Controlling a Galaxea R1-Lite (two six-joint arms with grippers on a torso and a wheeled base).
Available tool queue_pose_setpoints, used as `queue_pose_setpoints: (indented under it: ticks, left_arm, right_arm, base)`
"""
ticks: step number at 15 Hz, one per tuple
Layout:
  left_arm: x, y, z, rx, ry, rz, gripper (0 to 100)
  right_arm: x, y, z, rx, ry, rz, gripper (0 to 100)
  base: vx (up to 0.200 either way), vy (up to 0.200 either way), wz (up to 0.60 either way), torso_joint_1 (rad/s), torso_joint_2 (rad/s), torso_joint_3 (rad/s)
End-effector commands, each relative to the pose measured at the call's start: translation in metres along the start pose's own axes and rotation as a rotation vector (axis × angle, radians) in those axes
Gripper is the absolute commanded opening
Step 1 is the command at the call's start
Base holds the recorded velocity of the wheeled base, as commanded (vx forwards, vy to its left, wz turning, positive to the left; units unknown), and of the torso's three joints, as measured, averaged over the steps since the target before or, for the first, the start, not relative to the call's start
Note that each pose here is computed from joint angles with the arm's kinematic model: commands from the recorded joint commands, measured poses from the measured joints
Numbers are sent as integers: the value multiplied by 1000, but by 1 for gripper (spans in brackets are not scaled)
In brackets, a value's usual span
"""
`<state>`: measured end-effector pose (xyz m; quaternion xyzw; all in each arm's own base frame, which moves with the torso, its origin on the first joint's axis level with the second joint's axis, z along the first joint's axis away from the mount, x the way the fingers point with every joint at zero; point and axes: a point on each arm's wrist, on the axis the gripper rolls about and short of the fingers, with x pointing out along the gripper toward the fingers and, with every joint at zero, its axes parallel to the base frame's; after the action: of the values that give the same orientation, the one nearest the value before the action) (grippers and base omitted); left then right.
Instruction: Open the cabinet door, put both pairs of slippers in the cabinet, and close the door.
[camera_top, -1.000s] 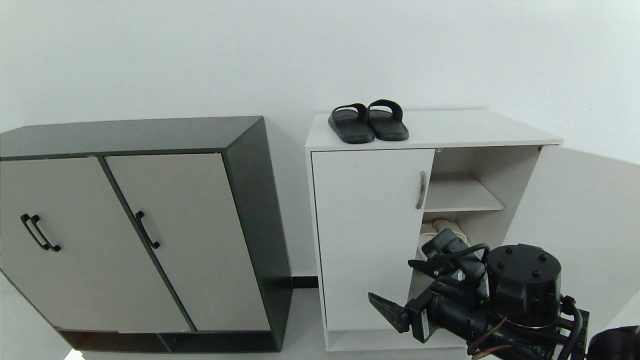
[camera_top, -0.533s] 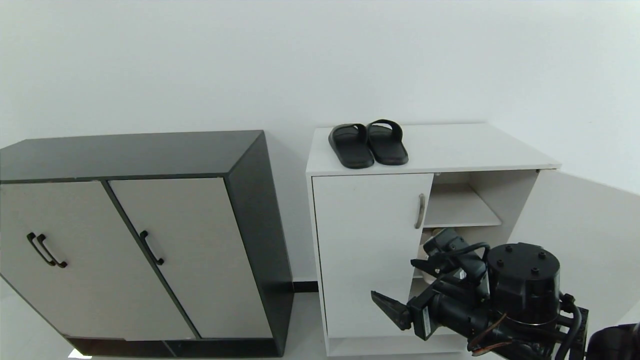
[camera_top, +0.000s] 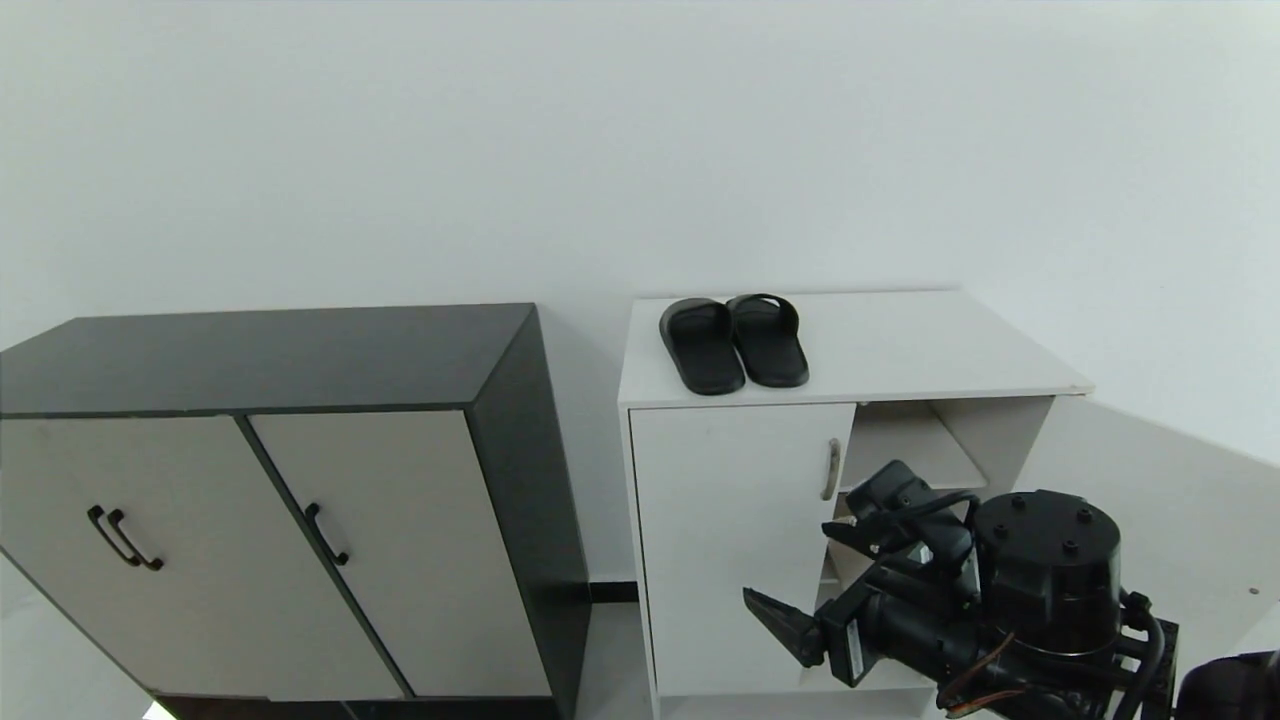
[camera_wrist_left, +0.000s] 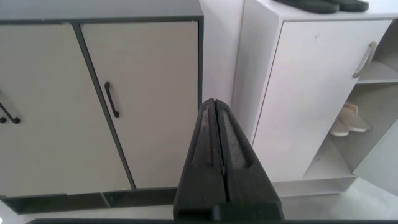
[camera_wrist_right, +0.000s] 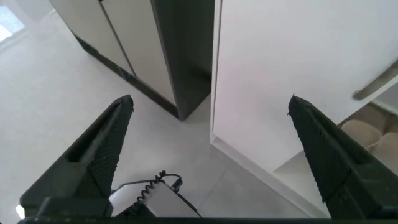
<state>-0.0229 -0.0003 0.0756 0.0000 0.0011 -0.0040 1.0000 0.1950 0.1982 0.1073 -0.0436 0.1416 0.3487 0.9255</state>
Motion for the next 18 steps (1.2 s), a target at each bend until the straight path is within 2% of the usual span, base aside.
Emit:
queue_pose_setpoints:
  ticks: [1, 4, 6, 8, 10, 18]
  left_arm:
    - [0, 0, 0, 0, -1, 0, 0]
    - [0, 0, 0, 3, 1, 0, 0]
    - [0, 0, 0, 6, -1, 0, 0]
    - [0, 0, 0, 3, 2, 0, 0]
    - [0, 0, 0, 6, 1, 0, 0]
    - [0, 0, 0, 3, -1, 0, 0]
  right_arm:
    - [-5, 3, -6, -80, 7, 13, 100]
    - [-9, 4, -5, -172, -92, 0, 100]
    - [1, 3, 16, -141, -141, -145, 100]
    - [6, 4, 31, -27, -119, -156, 100]
    - [7, 3, 39, 29, -86, -202, 100]
    - [7, 7, 39, 28, -87, -211, 100]
  base:
    - [0, 0, 0, 295, -579, -295]
    - [0, 0, 0, 162, -316, -154]
    - [0, 0, 0, 31, -52, -23]
    - [100, 0, 0, 4, -6, -1]
    - [200, 0, 0, 0, -2, 2]
    - [200, 0, 0, 7, 1, 4]
